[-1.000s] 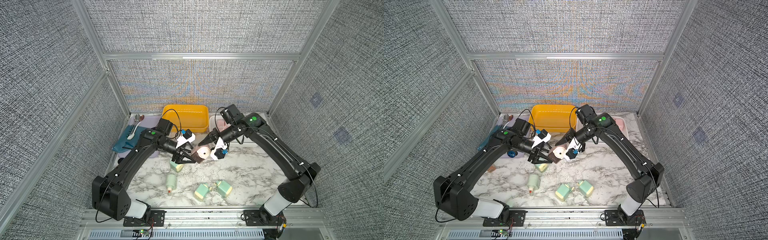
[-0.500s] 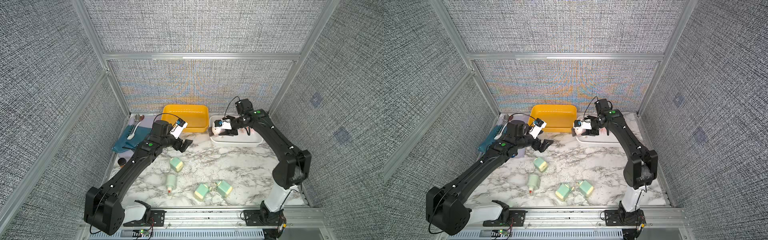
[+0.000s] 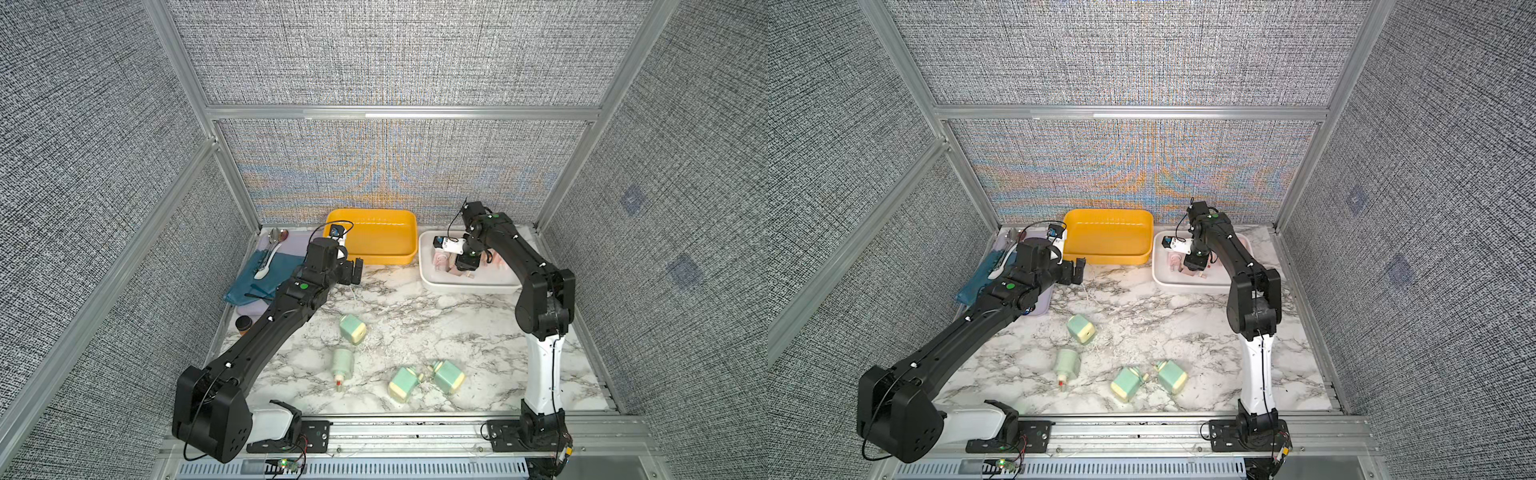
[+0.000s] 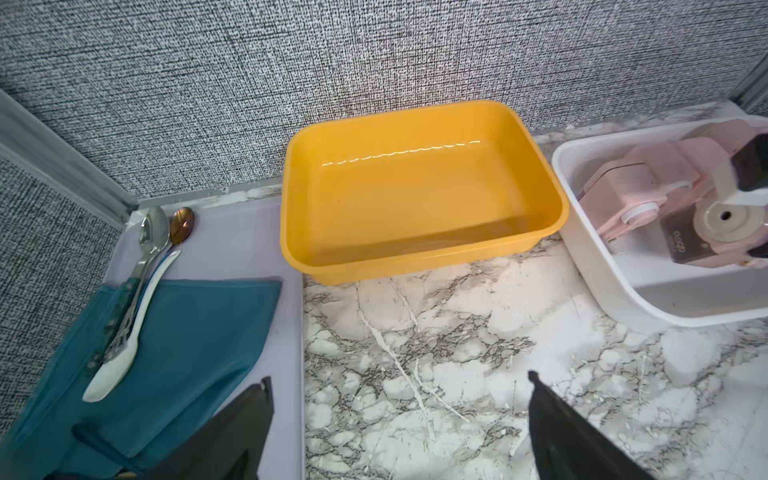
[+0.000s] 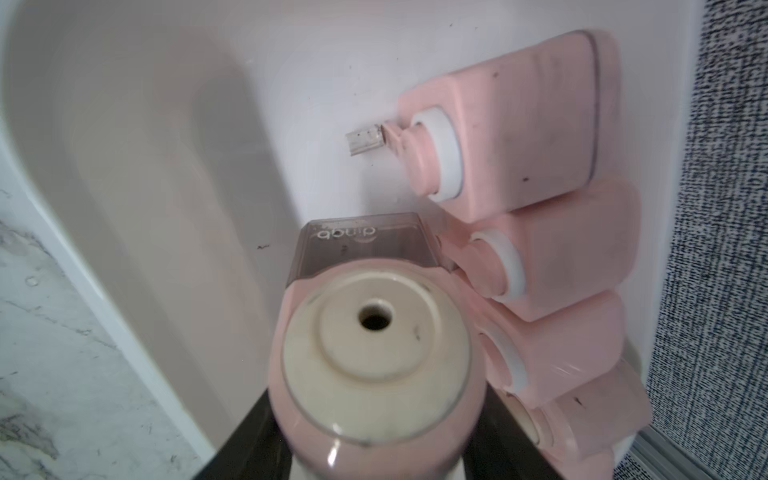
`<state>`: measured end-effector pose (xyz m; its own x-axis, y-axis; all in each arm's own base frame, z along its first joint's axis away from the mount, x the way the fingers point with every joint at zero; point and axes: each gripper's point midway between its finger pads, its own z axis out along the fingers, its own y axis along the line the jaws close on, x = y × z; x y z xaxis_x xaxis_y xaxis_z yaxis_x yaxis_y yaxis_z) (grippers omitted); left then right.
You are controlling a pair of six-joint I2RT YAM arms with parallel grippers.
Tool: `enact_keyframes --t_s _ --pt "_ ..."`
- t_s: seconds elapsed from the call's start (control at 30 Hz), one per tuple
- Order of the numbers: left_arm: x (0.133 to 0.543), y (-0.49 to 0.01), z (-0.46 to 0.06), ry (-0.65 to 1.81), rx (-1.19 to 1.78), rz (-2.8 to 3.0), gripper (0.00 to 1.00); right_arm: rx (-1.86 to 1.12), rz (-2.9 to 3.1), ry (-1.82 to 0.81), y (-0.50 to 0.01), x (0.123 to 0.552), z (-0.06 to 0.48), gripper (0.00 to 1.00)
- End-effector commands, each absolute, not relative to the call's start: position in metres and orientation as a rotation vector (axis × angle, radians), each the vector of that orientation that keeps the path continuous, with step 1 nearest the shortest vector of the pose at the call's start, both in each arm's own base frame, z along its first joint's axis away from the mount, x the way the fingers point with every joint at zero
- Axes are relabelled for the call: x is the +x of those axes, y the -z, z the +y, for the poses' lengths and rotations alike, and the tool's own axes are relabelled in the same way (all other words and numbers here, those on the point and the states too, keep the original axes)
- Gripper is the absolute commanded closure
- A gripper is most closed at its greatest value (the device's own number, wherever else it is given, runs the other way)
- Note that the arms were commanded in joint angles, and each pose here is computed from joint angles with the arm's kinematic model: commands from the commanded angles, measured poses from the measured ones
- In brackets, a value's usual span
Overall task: Place the pencil sharpeners by color into the storage box
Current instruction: Place the pencil sharpener in the storage box.
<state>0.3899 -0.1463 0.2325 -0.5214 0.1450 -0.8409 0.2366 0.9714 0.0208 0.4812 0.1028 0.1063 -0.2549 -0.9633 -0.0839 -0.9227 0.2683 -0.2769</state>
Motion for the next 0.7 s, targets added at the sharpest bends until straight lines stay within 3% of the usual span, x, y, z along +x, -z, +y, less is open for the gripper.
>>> enact_keyframes --t_s 0.0,0.23,0.33,0.47,0.67 --pt "0.391 -0.230 -0.142 0.088 0.245 2.147 0.01 -1.863 2.327 0.337 -0.096 0.472 0.088 1.00" --pt "0.393 -0.223 -0.148 0.106 0.270 2.170 0.01 -1.940 2.328 0.362 -0.084 0.466 0.083 0.98" --pt "0.396 -0.218 -0.151 0.111 0.281 2.188 0.01 -1.963 2.326 0.392 -0.075 0.465 0.082 0.74" --pt "0.401 -0.211 -0.156 0.120 0.299 2.223 0.01 -1.971 2.319 0.422 -0.070 0.469 0.084 0.69" --pt "0.406 -0.207 -0.164 0.146 0.313 2.239 0.01 -1.967 2.287 0.429 -0.082 0.471 0.097 0.45"
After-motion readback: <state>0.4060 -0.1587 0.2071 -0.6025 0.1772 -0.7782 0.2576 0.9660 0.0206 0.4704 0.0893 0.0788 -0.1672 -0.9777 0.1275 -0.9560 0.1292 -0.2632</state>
